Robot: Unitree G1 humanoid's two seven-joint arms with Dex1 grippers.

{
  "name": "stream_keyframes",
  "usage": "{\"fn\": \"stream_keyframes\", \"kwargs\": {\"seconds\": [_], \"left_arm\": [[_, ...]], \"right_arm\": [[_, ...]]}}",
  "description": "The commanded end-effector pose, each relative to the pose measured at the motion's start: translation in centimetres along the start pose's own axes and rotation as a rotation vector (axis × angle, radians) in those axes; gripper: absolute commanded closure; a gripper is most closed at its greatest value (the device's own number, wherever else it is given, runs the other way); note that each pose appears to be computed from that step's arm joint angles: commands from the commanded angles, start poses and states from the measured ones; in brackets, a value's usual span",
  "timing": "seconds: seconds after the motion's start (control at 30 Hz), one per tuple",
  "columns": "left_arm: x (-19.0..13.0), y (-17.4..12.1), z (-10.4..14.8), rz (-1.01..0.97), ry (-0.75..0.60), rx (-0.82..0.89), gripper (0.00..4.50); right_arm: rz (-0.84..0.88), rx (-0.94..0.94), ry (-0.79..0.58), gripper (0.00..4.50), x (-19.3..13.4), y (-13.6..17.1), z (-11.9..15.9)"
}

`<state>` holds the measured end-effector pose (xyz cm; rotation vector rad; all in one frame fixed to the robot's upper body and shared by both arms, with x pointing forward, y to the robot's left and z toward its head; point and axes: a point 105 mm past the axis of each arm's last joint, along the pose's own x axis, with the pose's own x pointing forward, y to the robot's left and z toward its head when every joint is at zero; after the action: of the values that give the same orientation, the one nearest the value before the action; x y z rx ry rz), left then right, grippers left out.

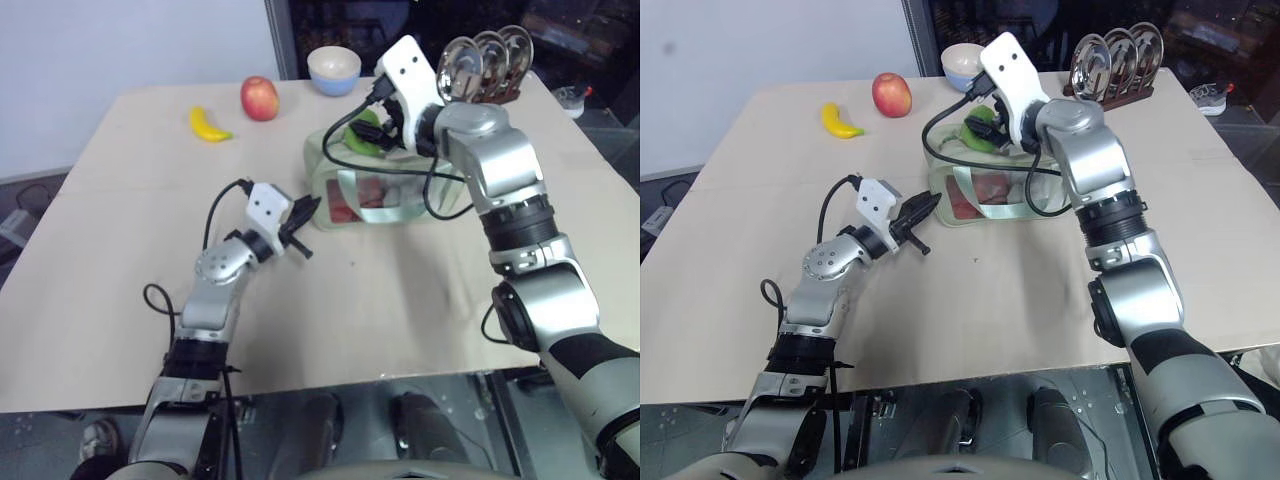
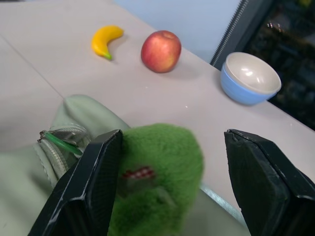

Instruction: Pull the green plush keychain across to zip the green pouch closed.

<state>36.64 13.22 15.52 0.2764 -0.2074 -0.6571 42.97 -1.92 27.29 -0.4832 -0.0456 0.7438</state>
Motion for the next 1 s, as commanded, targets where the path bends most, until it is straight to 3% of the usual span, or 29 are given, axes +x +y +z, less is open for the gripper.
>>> {"fn": "stream_keyframes", "kwargs": {"seconds": [0.03, 0.13, 0.27, 0.33, 0.47, 0.67, 0.8, 1.0], "left_arm": [[0.2, -0.3, 1.1, -0.006, -0.04, 0.031, 4.5], [0.1, -0.4, 1.0, 0.0, -0.039, 0.032, 4.5], [0.0, -0.3, 1.0, 0.009, -0.039, 0.031, 4.5], [0.0, -0.4, 0.9, 0.012, -0.039, 0.029, 4.5], [0.0, -0.5, 0.9, 0.016, -0.039, 0.024, 4.5], [-0.1, -0.3, 0.4, 0.028, -0.025, 0.012, 4.5], [-0.4, 0.1, -1.0, 0.058, 0.036, -0.002, 4.5], [-0.8, 1.3, -2.1, 0.154, 0.076, -0.058, 4.5]], "right_arm": [[0.001, -0.132, -0.061, 1.16, 0.4, 0.0, 2.2], [0.004, -0.179, -0.028, 1.95, 0.8, 0.0, 1.3], [0.028, -0.159, -0.011, 3.84, 0.9, -0.1, 0.8], [0.035, -0.153, -0.012, 4.46, 0.8, -0.1, 0.8], [0.026, -0.15, -0.049, 4.46, 0.4, -0.5, 1.4], [-0.051, -0.164, -0.29, 4.46, -1.8, -1.9, 6.5], [-0.109, -0.151, -0.359, 4.46, -3.6, -3.2, 8.7], [-0.248, -0.168, -0.36, 4.46, -5.3, -5.8, 8.7]]}}
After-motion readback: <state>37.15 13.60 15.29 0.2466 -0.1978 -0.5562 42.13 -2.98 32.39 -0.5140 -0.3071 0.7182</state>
